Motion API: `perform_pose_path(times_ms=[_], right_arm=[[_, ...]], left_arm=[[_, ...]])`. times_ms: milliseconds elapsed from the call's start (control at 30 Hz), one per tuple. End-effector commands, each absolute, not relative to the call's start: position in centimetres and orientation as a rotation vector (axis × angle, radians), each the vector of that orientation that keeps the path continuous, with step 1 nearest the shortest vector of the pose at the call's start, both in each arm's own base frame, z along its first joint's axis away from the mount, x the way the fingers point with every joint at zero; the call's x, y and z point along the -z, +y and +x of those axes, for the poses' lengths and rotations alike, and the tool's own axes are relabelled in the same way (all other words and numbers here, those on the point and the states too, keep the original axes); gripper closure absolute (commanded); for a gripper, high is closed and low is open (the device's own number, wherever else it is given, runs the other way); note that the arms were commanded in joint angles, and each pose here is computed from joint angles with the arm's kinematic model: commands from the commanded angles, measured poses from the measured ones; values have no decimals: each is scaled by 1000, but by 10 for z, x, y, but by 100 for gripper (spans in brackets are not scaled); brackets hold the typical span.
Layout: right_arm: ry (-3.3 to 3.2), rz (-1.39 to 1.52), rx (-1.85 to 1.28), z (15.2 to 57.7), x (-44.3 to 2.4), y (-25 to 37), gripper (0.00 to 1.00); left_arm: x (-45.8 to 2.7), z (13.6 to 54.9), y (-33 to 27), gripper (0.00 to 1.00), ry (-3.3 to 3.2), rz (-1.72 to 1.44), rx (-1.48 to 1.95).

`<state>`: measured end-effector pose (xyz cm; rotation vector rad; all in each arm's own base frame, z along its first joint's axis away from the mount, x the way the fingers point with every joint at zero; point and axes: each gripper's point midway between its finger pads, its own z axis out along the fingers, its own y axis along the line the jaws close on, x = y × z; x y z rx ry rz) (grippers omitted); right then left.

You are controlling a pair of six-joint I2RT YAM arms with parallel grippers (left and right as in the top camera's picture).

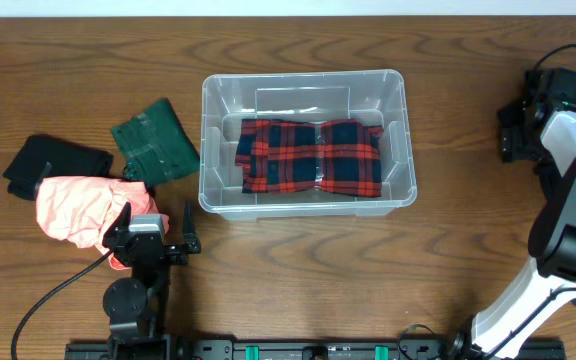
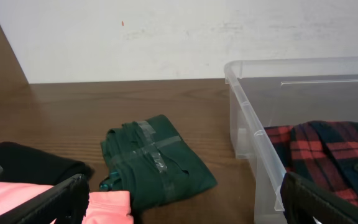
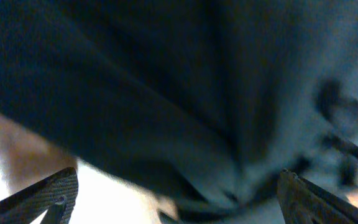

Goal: Pack container
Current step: 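Grasp the black garment on the right with the right gripper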

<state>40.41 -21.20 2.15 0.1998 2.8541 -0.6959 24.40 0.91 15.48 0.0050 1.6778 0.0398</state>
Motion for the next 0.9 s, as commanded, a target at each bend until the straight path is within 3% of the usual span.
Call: perform_pose_path(times_ms=[0, 400, 467, 633, 867], right_arm=[[2876, 110, 704, 408, -5, -214, 1], [2838, 231, 798, 402, 25, -265, 3], [2849, 246, 735, 399, 32, -267, 10], [2850, 244, 540, 403, 43, -256, 55], [2852, 236, 518, 406, 44, -249, 82]], left_arm=[[-139, 244, 9, 2, 1715, -2, -28], [-139, 244, 9, 2, 1715, -1, -28], [-139, 244, 9, 2, 1715, -2, -28], [-139, 244, 9, 2, 1715, -2, -28], [-139, 244, 9, 2, 1715, -2, -28]])
